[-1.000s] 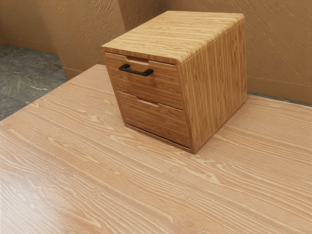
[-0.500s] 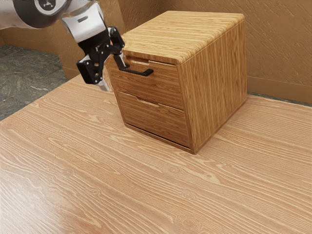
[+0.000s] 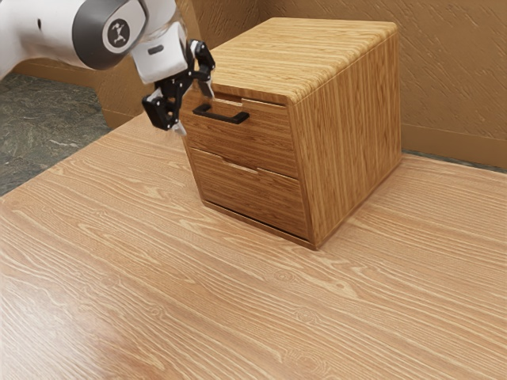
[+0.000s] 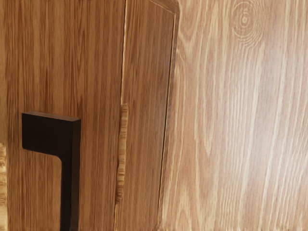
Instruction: Pull the drawer handle with one arm to open the drawer
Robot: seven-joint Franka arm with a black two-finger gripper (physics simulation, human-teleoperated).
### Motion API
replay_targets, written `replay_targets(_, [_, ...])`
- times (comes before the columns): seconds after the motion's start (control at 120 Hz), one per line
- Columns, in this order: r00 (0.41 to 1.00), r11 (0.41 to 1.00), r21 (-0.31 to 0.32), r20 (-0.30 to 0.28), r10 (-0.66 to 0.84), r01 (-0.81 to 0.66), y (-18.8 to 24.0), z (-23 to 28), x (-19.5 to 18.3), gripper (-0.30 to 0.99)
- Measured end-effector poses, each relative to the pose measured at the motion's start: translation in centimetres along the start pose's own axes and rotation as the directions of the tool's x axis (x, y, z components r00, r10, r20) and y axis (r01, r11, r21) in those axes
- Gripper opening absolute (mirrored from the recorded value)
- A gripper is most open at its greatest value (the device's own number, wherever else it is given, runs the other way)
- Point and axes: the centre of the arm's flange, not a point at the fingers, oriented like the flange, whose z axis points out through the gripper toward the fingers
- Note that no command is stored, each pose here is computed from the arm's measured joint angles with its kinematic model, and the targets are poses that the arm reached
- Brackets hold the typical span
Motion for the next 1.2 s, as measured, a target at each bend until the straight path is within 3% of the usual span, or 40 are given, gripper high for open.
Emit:
replay_targets(0.158, [0.999, 0.999, 0.026, 0.016, 0.042, -0.042, -0.5, 0.2, 0.3, 0.67])
replay_targets(0.4, [0.996, 0.996, 0.007, 0.021, 0.086, -0.087, -0.6, 2.2, 0.7, 0.67])
replay_targets(0.758, [0.992, 0.992, 0.029, 0.025, 0.121, -0.121, -0.7, 1.5, 0.9, 0.67])
replay_targets(1.2, [0.989, 0.988, 0.046, 0.028, 0.145, -0.146, -0.7, 5.0, 1.0, 0.64])
